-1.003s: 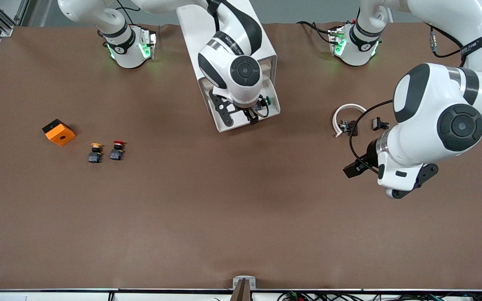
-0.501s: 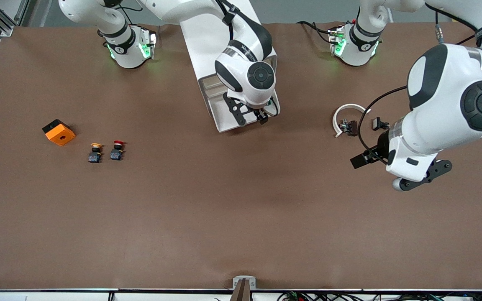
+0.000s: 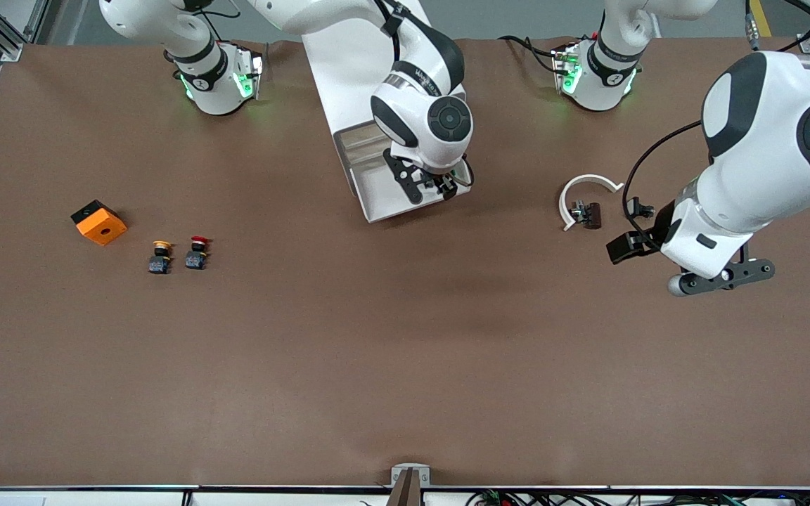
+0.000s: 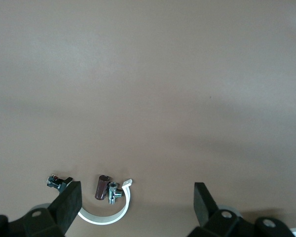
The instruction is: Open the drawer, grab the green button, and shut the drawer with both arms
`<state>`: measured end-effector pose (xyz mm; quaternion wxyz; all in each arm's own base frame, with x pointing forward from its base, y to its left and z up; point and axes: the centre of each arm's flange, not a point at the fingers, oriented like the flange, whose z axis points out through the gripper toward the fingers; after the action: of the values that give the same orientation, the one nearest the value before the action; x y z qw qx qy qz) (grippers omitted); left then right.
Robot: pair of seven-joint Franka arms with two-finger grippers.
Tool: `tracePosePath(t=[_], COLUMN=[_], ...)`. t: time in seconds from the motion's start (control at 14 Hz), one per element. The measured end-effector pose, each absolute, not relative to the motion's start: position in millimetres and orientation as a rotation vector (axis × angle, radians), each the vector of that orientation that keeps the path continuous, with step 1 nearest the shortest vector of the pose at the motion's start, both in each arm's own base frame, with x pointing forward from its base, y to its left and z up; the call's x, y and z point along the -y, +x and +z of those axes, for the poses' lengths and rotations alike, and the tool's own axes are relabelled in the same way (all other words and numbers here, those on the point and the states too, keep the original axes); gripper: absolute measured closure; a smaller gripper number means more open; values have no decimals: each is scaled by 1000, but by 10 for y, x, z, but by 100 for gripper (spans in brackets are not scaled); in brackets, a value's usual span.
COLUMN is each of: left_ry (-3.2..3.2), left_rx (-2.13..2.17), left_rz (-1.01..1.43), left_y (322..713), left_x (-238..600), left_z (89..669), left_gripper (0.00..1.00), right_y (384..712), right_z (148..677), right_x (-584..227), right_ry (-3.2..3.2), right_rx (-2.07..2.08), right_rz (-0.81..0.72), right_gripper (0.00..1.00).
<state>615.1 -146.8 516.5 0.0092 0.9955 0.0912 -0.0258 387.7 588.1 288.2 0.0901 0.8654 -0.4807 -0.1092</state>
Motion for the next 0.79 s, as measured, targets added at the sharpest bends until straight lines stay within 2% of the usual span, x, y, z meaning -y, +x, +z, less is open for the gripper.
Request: tracePosePath(t=[0.43,0.5,0.64,0.79], left_ry=[3117,3118,3119,3118], left_rx=[-267,-265,-262,-260], left_rz=[-143,-150,-147,-143], left_y=[6046,6037,6035,6035], left_x=[1492,1500,1514,1524], left_z=[4926,4900,4866,4847], left_gripper=[0,0,0,0], right_y=[3884,3881,3829,3763], right_z=[2824,2827,2827,2835], right_x=[-5892,-5915,-5982,-6030], right_ry=[2579,2594,2620,2635], right_rx=[1429,1432,1427,1407], right_rz=[-320,-316,-307,-291], right_gripper=[3,11,35,53])
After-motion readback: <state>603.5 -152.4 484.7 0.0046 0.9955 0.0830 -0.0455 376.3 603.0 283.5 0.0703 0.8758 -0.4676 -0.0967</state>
